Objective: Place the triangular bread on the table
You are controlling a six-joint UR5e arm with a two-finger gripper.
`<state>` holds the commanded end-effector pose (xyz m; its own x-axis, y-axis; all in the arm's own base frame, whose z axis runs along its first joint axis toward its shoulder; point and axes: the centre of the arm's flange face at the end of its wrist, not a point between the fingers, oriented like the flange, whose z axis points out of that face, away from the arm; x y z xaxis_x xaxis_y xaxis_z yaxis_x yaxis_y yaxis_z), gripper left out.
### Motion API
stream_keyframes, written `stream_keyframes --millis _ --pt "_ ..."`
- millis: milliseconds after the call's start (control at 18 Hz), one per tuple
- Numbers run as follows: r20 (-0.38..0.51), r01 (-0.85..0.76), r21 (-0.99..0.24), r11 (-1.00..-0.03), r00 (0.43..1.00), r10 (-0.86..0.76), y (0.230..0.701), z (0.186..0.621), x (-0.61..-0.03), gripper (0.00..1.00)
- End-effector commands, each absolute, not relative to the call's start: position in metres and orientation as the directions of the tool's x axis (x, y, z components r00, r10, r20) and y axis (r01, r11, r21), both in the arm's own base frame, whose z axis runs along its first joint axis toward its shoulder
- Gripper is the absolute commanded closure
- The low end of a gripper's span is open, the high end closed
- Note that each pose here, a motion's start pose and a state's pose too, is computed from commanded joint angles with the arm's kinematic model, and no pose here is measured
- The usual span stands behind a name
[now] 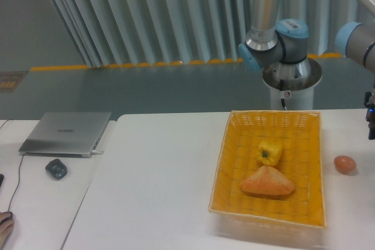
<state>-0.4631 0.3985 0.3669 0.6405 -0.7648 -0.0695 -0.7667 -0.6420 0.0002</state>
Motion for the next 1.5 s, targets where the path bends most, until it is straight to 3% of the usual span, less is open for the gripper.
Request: stream_keyframes --millis 611,944,1333,1500 --pt "-0.059 -0.763 -0.006 -0.647 0.646 -0.761 0.399 0.363 -0.458 0.00" --pt "-0.060 -0.746 -0.084 -0.661 0.665 -0.744 0.399 0.351 -0.444 0.00" --pt "-0.063 -0.558 -0.125 -0.821 0.830 -0.554 0.404 0.368 -0.429 0.00" --pt "-0.060 -0.505 -0.130 -0.853 0.863 -0.502 0.421 0.375 -0.408 0.00"
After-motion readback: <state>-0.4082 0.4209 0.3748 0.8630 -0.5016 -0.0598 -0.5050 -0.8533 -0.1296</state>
